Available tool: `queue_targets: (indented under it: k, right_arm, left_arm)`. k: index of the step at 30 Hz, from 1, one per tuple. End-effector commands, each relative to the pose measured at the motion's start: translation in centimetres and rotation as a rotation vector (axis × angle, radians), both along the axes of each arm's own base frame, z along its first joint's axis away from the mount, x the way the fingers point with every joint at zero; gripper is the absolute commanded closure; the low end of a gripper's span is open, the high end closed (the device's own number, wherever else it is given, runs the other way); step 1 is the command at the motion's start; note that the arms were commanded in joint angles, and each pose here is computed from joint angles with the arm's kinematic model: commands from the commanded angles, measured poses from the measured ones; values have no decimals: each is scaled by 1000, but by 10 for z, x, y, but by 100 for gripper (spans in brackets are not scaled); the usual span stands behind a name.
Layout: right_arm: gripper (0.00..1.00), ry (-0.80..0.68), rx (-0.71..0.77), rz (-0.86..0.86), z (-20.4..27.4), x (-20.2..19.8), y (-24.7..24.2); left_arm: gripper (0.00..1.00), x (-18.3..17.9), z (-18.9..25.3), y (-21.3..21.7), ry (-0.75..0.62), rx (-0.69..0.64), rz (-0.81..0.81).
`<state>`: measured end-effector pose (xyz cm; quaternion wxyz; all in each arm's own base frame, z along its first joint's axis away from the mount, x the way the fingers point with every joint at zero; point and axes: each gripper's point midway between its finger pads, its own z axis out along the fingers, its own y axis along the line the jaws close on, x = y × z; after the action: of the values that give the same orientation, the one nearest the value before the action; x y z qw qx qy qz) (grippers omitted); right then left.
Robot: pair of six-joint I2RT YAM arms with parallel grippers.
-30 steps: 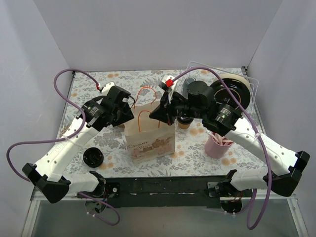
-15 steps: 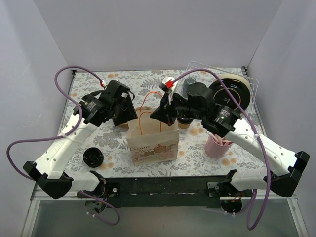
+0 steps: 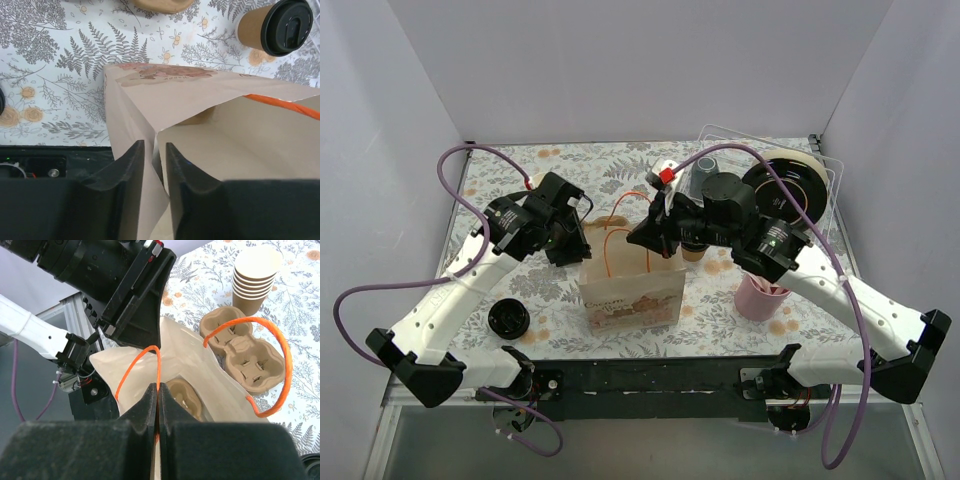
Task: Pack the takeout coffee
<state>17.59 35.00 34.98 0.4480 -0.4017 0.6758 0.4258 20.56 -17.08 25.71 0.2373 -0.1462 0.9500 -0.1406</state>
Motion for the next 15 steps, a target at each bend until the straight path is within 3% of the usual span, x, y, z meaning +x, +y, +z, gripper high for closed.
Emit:
queue_targets:
  k: [1, 4, 7, 10, 15]
  right_arm:
    - [99, -59, 61, -5, 19, -2, -4]
    - [99, -92, 57, 50, 18, -10, -4]
    - [98, -165, 91, 172, 24, -29, -3]
    - [90, -252, 152, 314, 34, -52, -4]
    - [82, -311, 108, 487, 15, -75, -10]
  left_arm:
    - [85, -3, -1, 11, 2, 58, -19]
    - [100, 2, 3, 9, -10, 65, -25]
    - [100, 10, 7, 4, -23, 63, -35]
    - [100, 21, 13, -5, -70, 34, -41]
    - [100, 33, 13, -17, -112, -13, -40]
